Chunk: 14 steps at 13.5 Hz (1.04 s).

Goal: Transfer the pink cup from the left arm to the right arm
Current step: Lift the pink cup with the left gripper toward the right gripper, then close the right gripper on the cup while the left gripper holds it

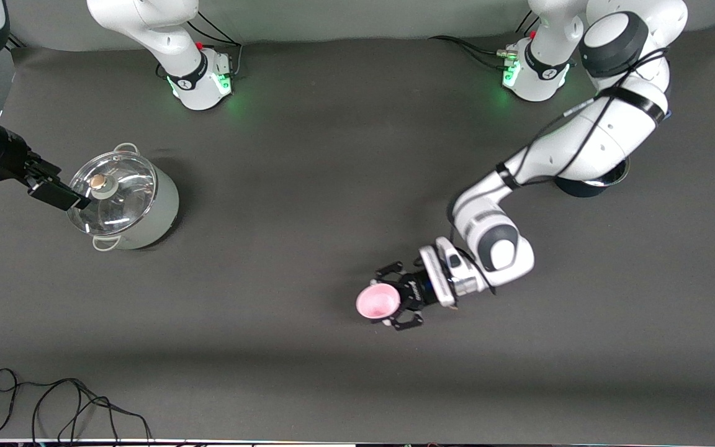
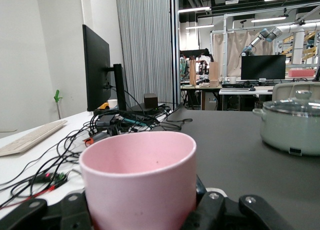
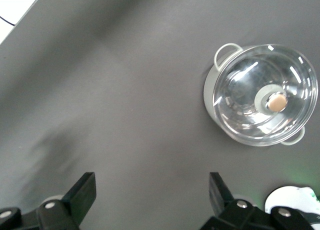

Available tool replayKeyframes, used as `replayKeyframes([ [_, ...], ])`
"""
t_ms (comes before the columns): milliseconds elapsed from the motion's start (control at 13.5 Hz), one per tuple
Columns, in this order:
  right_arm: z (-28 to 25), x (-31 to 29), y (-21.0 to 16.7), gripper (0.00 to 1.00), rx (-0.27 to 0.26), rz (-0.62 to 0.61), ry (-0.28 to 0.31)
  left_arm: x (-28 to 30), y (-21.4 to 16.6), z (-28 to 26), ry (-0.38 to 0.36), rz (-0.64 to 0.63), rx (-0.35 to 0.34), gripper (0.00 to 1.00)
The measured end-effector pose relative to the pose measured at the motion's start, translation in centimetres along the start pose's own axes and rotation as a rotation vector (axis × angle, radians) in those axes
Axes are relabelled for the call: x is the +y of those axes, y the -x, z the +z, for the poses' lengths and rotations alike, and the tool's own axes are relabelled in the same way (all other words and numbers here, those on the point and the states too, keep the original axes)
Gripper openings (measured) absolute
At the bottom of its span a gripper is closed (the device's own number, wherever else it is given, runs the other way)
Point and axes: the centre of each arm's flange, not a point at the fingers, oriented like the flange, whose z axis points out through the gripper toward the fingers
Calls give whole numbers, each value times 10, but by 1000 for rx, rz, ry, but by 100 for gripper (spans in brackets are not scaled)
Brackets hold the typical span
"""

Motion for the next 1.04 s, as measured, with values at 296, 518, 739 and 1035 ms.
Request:
replayKeyframes([
  [296, -8, -58, 80, 100, 6, -8, -17, 58, -71, 68, -56, -53, -70, 66],
  [518, -1, -86, 121, 100, 1, 35, -12, 107, -116, 110, -120, -101, -114, 66],
  [739, -7, -96, 131, 100, -19, 96, -42, 143, -148, 133, -143, -134, -104, 66],
  [1035, -24, -116, 151, 100, -8, 143, -83, 160, -162, 146, -166, -73, -102, 66],
])
